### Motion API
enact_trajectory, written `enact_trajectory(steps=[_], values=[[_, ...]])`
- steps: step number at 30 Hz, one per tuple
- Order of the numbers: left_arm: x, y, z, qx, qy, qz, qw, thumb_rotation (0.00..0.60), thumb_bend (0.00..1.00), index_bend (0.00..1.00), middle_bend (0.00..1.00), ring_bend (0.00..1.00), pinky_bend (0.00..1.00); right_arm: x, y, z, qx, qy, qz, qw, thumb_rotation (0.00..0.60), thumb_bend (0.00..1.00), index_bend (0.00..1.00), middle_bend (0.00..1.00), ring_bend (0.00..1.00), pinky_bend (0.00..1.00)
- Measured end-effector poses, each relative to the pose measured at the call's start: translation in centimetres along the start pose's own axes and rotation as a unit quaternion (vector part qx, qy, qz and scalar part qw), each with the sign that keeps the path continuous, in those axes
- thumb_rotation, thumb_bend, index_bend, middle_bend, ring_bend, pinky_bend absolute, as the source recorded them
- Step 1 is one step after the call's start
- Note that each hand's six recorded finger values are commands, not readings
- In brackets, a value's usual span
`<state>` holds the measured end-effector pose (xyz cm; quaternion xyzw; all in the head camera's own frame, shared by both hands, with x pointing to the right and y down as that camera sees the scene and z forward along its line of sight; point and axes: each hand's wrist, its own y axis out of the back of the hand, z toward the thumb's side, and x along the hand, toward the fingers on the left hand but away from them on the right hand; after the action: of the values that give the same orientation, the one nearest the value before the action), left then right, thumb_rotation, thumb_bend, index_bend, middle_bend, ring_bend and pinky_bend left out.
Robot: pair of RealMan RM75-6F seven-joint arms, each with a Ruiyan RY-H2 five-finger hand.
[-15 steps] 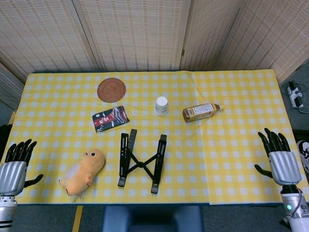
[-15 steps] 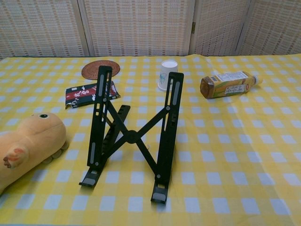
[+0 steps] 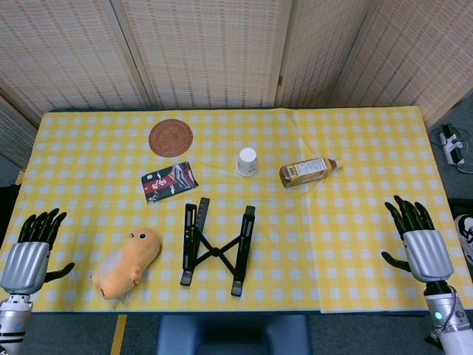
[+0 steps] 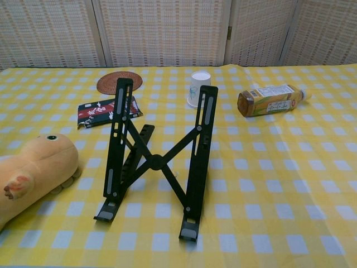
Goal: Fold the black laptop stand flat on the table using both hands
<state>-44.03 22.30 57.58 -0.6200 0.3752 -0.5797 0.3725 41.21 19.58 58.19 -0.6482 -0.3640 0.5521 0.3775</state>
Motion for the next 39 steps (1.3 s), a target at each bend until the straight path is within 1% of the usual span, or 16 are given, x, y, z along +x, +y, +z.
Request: enact_trajectory(steps=[2, 5, 8, 10, 14, 16, 19, 20, 23, 24, 26, 27, 29, 33, 37, 39], values=[[0.2, 0.2, 0.2, -0.003, -0.004, 0.002, 1.0000, 0.600, 0.15, 0.06, 0.09, 0.04, 0.00, -0.3, -0.2, 0.4, -0.014, 0.009, 0.009, 0.9998, 0.600, 0.19, 0.00, 0.00, 0.05, 0.00], [0.2, 0.2, 0.4, -0.011, -0.006, 0.003, 0.9999, 0.600, 0.15, 0.07, 0.10, 0.04, 0.00, -1.0, -0.8, 1.5, -0.050, 0.030, 0.034, 0.9978, 0.600, 0.19, 0.00, 0.01, 0.06, 0.00], [0.2, 0.2, 0.6, -0.015, -0.010, 0.000, 0.9998, 0.600, 0.15, 0.07, 0.10, 0.05, 0.00, -2.2, -1.6, 3.2, -0.098, 0.056, 0.066, 0.9915, 0.600, 0.19, 0.00, 0.01, 0.06, 0.00], [0.1, 0.3, 0.8, -0.014, -0.013, 0.000, 0.9998, 0.600, 0.15, 0.07, 0.10, 0.05, 0.00, -3.1, -2.3, 4.6, -0.136, 0.077, 0.093, 0.9834, 0.600, 0.19, 0.00, 0.01, 0.06, 0.00], [-0.1, 0.4, 1.0, -0.015, -0.016, 0.001, 0.9997, 0.600, 0.15, 0.07, 0.10, 0.05, 0.00, -4.6, -3.3, 7.5, -0.214, 0.114, 0.138, 0.9603, 0.600, 0.19, 0.00, 0.01, 0.07, 0.00], [-0.2, 0.4, 0.9, -0.015, -0.016, 0.002, 0.9998, 0.600, 0.15, 0.07, 0.10, 0.05, 0.00, -5.4, -3.7, 9.0, -0.263, 0.129, 0.158, 0.9429, 0.600, 0.20, 0.00, 0.02, 0.08, 0.00], [-0.3, 0.4, 0.9, -0.016, -0.015, 0.001, 0.9998, 0.600, 0.15, 0.08, 0.10, 0.05, 0.00, -6.4, -4.3, 11.2, -0.338, 0.145, 0.189, 0.9105, 0.600, 0.28, 0.00, 0.03, 0.08, 0.00], [-0.3, 0.4, 0.9, -0.016, -0.015, 0.000, 0.9998, 0.600, 0.15, 0.08, 0.10, 0.05, 0.00, -6.9, -4.5, 12.0, -0.368, 0.149, 0.202, 0.8951, 0.600, 0.31, 0.00, 0.03, 0.08, 0.00], [-0.2, 0.3, 0.9, -0.017, -0.015, 0.000, 0.9997, 0.600, 0.15, 0.08, 0.10, 0.05, 0.00, -7.8, -5.1, 13.9, -0.435, 0.155, 0.231, 0.8561, 0.600, 0.35, 0.00, 0.03, 0.08, 0.00], [-0.2, 0.3, 0.9, -0.017, -0.016, 0.000, 0.9997, 0.600, 0.15, 0.08, 0.10, 0.05, 0.00, -8.2, -5.3, 14.7, -0.464, 0.156, 0.243, 0.8376, 0.600, 0.36, 0.00, 0.03, 0.08, 0.00], [-0.2, 0.3, 0.9, -0.018, -0.016, 0.000, 0.9997, 0.600, 0.15, 0.08, 0.10, 0.05, 0.00, -8.9, -5.8, 15.9, -0.501, 0.157, 0.262, 0.8097, 0.600, 0.37, 0.00, 0.03, 0.07, 0.00], [-0.1, 0.3, 0.9, -0.019, -0.017, 0.000, 0.9997, 0.600, 0.15, 0.08, 0.10, 0.05, 0.00, -9.4, -6.1, 16.8, -0.521, 0.159, 0.274, 0.7921, 0.600, 0.37, 0.00, 0.03, 0.08, 0.00], [0.1, 0.3, 1.1, -0.021, -0.021, -0.001, 0.9995, 0.600, 0.15, 0.08, 0.10, 0.05, 0.00, -10.3, -6.8, 18.4, -0.546, 0.163, 0.297, 0.7659, 0.600, 0.37, 0.00, 0.03, 0.08, 0.00], [0.8, 0.2, 1.6, -0.034, -0.035, -0.008, 0.9988, 0.600, 0.15, 0.08, 0.10, 0.05, 0.00, -12.2, -8.1, 21.4, -0.567, 0.169, 0.335, 0.7339, 0.600, 0.37, 0.00, 0.04, 0.08, 0.00], [1.8, 0.2, 2.2, -0.053, -0.052, -0.017, 0.9971, 0.600, 0.15, 0.08, 0.11, 0.06, 0.00, -13.7, -9.1, 23.4, -0.572, 0.173, 0.357, 0.7184, 0.600, 0.38, 0.00, 0.08, 0.09, 0.00], [2.2, 0.2, 2.5, -0.063, -0.058, -0.021, 0.9961, 0.600, 0.15, 0.08, 0.11, 0.06, 0.00, -14.0, -9.4, 24.2, -0.577, 0.175, 0.368, 0.7083, 0.600, 0.38, 0.00, 0.10, 0.11, 0.00]])
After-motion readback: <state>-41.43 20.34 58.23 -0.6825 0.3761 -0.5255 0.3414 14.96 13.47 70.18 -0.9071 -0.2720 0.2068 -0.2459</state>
